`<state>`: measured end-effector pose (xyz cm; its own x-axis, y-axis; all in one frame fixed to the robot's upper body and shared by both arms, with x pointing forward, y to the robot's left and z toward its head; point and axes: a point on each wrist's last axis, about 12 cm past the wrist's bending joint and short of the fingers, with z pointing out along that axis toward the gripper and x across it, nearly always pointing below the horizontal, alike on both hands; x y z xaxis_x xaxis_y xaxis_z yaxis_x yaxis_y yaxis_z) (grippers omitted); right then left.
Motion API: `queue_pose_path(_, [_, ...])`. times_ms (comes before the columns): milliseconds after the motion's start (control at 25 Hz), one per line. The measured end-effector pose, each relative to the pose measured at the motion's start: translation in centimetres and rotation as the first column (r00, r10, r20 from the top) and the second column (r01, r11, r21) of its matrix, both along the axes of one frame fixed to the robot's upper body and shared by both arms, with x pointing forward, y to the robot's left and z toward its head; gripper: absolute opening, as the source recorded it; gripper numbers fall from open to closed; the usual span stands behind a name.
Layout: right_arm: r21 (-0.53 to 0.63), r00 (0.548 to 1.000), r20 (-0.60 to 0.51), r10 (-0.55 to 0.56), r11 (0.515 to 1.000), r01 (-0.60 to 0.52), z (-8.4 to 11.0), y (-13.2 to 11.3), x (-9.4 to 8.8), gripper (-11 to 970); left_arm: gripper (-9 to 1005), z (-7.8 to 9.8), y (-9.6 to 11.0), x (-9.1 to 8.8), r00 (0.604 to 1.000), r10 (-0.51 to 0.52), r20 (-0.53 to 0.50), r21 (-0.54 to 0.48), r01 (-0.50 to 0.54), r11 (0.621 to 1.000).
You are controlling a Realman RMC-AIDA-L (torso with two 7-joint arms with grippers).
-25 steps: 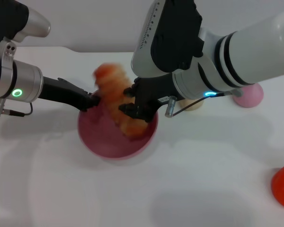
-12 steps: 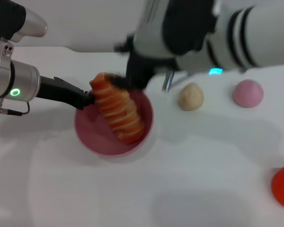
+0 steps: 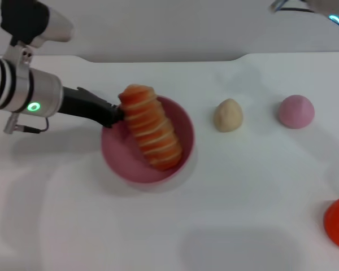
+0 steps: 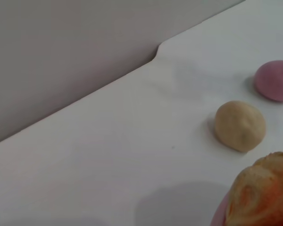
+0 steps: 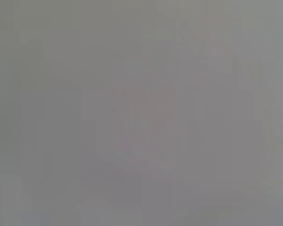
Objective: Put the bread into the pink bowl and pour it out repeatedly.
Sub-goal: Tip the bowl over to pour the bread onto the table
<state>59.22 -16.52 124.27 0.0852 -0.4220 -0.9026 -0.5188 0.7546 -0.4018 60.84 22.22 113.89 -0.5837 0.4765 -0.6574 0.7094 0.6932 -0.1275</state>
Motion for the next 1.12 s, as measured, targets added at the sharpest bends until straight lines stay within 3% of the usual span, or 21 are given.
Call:
queue_pose_path(320, [0.191,0.947,0.153,-0.284,0.948,0.253,-4.1,-3.6,0.6,604,47,0.3,-2.6,0.6,0.999,-0.023,0.032,0.014,0.023,1.0])
queue_pose_path(440, [0.327,0.906,0.167,-0.39,0.888,0.322,-5.3,-5.2,0.2,603,47,0.3,-3.3,0.9,0.999,-0.019,0.042,0.009,0.019,1.0])
queue_pose_path(560, [0.485,0.868,0.137,-0.478,0.796,0.362,-6.7,-7.4,-0.3,602,47,0.3,-3.9,1.0,0.999,-0.015,0.048,-0.011,0.015,1.0])
queue_pose_path(680, [0.611,0.858,0.072,-0.509,0.703,0.366,-8.8,-9.6,-0.8,601,47,0.3,-4.3,1.1,0.998,-0.011,0.055,-0.034,0.013,0.999])
queue_pose_path(800, [0.626,0.854,0.071,-0.515,0.69,0.364,-9.3,-10.1,-1.0,599,47,0.5,-4.7,1.1,0.998,-0.011,0.058,-0.051,0.014,0.999])
queue_pose_path(1120, [0.595,0.821,0.144,-0.552,0.711,0.374,-9.9,-11.6,-2.2,595,47,0.8,-6.1,1.4,0.995,-0.033,0.09,-0.063,0.039,0.997])
